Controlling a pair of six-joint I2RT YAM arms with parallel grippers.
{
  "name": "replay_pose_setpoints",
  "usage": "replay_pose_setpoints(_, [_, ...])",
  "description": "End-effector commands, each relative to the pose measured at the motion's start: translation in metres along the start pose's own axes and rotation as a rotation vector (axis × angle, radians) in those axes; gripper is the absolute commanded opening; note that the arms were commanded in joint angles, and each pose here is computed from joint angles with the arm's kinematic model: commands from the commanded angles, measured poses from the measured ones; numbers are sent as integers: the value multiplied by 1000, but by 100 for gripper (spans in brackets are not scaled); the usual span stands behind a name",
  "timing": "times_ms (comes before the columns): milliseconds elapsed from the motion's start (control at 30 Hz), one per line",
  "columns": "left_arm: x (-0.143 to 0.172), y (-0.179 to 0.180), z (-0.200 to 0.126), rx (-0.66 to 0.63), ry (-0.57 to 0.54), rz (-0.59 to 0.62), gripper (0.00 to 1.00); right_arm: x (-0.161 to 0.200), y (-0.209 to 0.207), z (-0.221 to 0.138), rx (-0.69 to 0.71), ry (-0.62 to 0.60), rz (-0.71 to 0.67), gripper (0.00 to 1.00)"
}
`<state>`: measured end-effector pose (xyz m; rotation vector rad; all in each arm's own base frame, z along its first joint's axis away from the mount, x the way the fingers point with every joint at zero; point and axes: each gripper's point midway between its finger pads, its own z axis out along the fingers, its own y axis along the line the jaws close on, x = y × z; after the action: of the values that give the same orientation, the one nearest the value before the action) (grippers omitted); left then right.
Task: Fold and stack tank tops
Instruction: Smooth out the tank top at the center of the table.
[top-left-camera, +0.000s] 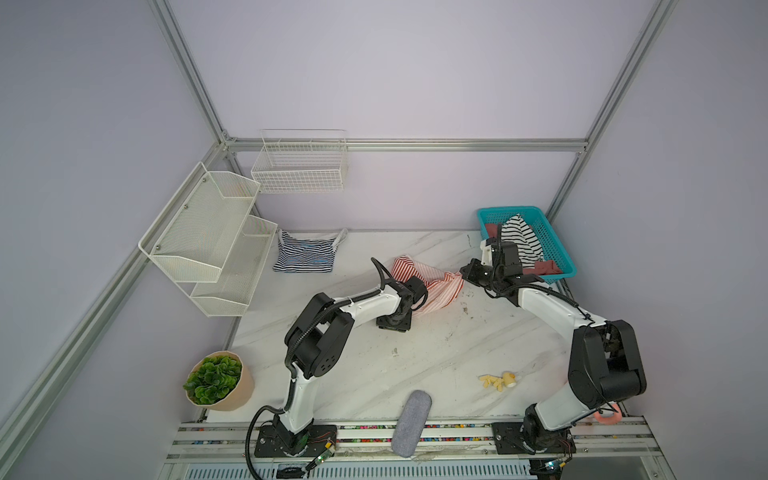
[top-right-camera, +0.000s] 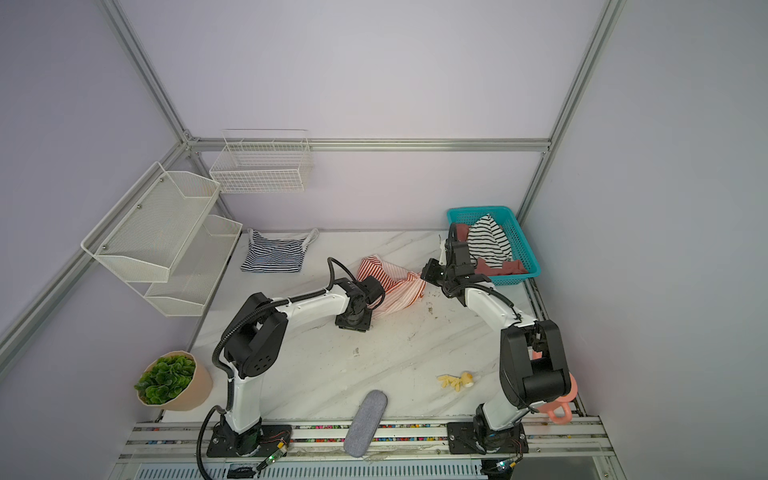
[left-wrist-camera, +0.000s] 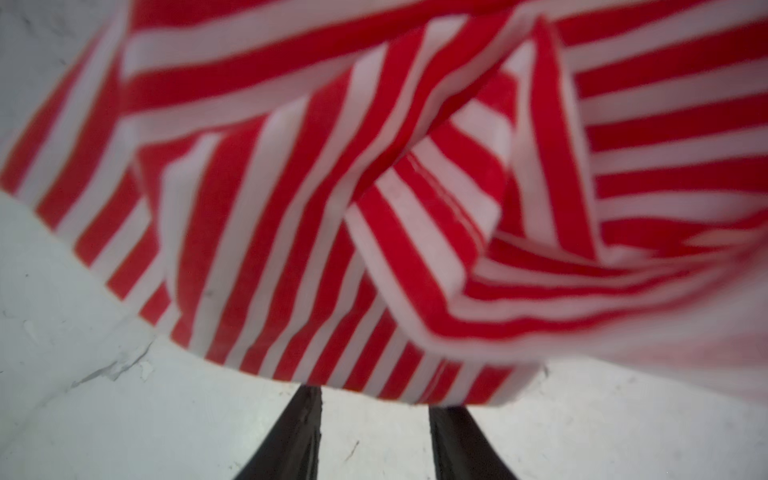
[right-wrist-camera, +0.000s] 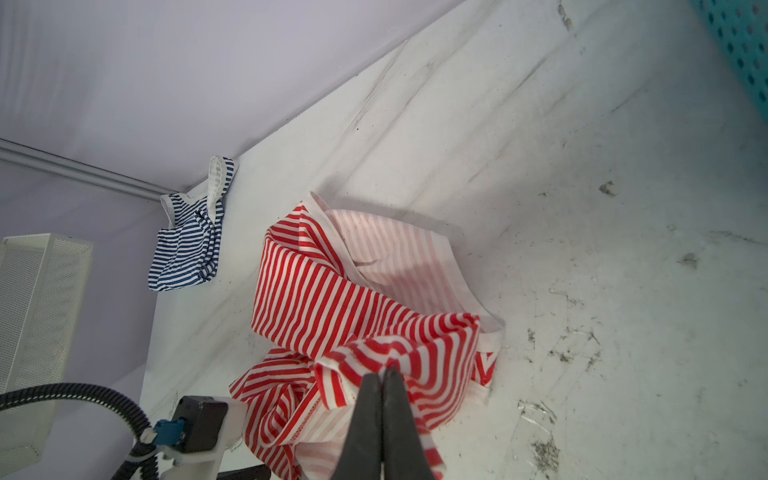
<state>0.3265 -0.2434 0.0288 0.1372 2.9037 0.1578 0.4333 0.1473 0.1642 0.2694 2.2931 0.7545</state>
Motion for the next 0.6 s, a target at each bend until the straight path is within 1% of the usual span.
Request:
replay_pose_setpoints(0, [-13, 1, -1, 5, -30, -44, 41, -9, 6, -10, -22, -36, -4, 0])
replay_pose_setpoints(133, [-16, 6, 4, 7, -29, -70, 37, -9, 6, -10, -22, -37, -4, 0])
replay_pose_setpoints(300, [-20, 10, 8, 13, -29, -83, 26, -8, 5, -10, -22, -34, -2, 0])
replay_pose_setpoints(433, [-23, 12, 2, 25, -37, -78, 12, -9, 5, -11, -23, -35, -2, 0])
replay_pose_setpoints(533, [-29, 19, -14, 29, -61, -65, 2, -12, 8, -14, -30, -43, -5, 0])
replay_pose_setpoints(567, [-30, 22, -22, 25, -73, -57, 0, -14, 11, -16, -36, -47, -6, 0])
